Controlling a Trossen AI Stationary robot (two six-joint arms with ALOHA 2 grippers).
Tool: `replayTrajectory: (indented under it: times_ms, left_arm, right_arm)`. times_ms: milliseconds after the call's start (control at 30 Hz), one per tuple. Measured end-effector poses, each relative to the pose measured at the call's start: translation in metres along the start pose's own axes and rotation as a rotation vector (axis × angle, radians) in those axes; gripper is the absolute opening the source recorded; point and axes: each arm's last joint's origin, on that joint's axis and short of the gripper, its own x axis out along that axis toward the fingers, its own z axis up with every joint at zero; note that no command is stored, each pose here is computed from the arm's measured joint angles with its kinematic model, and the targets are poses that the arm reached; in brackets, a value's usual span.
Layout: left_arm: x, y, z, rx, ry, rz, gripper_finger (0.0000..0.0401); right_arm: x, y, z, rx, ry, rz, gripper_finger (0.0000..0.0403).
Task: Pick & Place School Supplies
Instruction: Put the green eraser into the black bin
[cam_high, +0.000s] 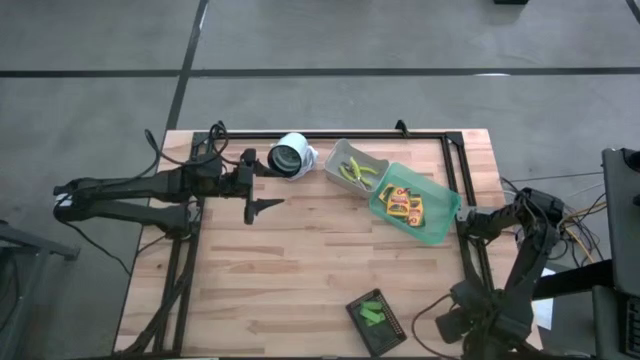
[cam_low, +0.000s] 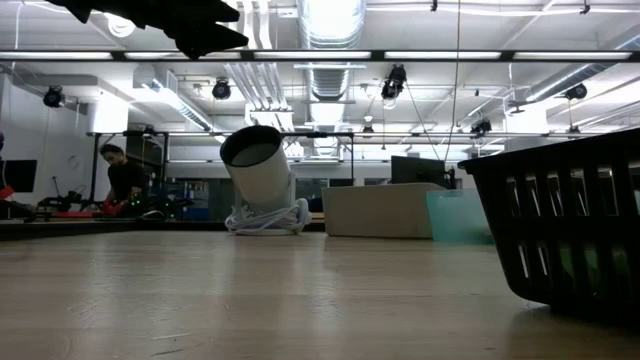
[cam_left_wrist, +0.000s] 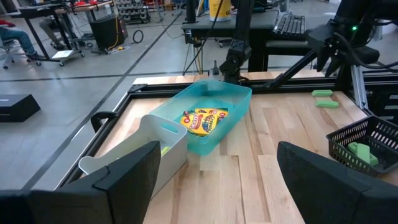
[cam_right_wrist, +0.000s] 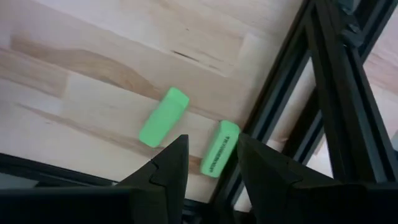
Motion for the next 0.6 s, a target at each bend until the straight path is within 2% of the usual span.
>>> replayTrajectory:
  times_ms: [433,600]
  left_arm:
    - [0.000,0.000,0.000,0.000,0.001,0.000,0.0328]
    - [0.000,0.000,0.000,0.000,0.000,0.000,0.0328]
  right_arm:
    - [0.013,0.013,0.000,0.025,-0.027,0.043,0.0135]
    - [0.018,0.014,0.004,0.038,-0.036,0.036,0.0150]
